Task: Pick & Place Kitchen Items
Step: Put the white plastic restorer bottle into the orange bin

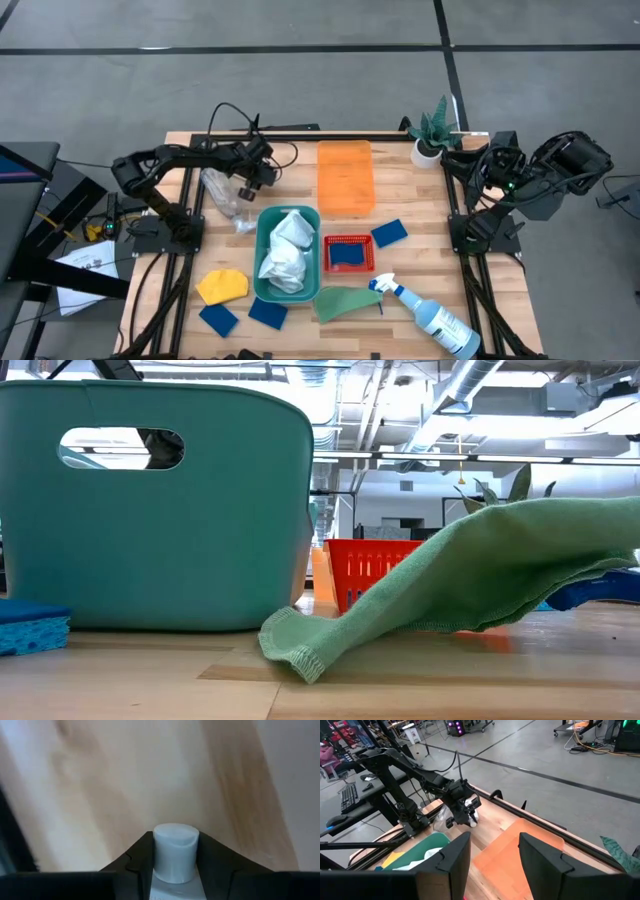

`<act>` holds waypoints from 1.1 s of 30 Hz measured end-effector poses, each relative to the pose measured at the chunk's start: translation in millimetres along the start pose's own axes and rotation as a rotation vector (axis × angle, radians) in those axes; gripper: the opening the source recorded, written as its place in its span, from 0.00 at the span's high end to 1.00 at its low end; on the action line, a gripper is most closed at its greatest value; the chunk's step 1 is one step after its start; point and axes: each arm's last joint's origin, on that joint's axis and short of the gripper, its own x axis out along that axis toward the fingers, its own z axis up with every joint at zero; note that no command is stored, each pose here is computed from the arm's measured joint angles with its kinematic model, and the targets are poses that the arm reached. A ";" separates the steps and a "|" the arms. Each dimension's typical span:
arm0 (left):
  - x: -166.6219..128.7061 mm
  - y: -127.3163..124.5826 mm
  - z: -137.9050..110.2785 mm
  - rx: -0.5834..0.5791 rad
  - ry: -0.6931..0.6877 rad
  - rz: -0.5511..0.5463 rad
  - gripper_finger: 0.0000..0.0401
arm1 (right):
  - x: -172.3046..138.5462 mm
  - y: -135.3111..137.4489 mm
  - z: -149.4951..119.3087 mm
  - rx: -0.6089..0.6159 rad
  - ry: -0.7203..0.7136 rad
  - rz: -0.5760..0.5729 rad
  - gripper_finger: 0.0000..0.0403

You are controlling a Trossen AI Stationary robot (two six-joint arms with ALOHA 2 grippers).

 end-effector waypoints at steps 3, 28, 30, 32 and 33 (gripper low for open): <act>-7.0 7.1 3.4 -0.024 -0.027 0.046 0.72 | 0.0 0.0 0.0 0.000 0.000 0.000 0.60; -117.0 34.5 21.1 -0.812 -0.906 0.333 0.72 | 0.0 -0.2 0.1 -0.009 -0.004 -0.002 0.60; -114.0 31.5 20.7 -0.860 -0.983 0.340 0.72 | 0.0 -0.2 0.1 -0.010 -0.003 -0.003 0.60; -110.1 26.5 19.9 -0.905 -1.054 0.340 0.72 | 0.0 -0.3 0.0 -0.008 -0.003 -0.003 0.60; -107.8 22.9 19.8 -0.920 -1.086 0.347 0.72 | 0.0 -0.3 0.0 -0.006 -0.003 -0.003 0.60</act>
